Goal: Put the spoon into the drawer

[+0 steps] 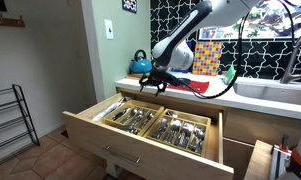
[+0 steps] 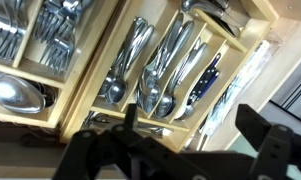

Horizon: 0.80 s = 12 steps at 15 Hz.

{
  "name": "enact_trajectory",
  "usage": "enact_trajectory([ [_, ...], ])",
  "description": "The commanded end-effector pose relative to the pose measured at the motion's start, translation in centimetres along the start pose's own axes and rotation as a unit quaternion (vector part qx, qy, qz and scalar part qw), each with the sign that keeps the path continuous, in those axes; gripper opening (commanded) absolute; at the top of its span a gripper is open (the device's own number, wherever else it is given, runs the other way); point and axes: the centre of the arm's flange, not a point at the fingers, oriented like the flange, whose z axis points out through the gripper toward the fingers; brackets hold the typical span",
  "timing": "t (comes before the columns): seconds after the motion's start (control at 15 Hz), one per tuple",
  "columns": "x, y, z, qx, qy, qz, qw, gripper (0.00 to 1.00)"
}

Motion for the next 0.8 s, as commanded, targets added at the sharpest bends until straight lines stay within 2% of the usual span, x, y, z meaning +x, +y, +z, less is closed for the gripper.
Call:
enact_trajectory([
  [0.0, -0.8, 0.5, -3.9, -0.032, -0.001, -0.018, 0.9993, 1.0],
  [0.13, -0.8, 0.8, -5.1, -0.045, -0.003, -0.03, 0.9985, 1.0],
  [0.33, -1.1, 2.0, -6.6, -0.1, -0.031, -0.044, 0.9935, 1.0],
  [0.6, -1.7, 4.6, -7.7, -0.156, -0.112, -0.058, 0.9797, 1.0],
  [0.67, -0.9, 3.3, -6.5, -0.132, -0.09, -0.045, 0.9861, 1.0],
  [0.73, -1.1, 3.7, -6.8, -0.14, -0.102, -0.046, 0.9838, 1.0],
])
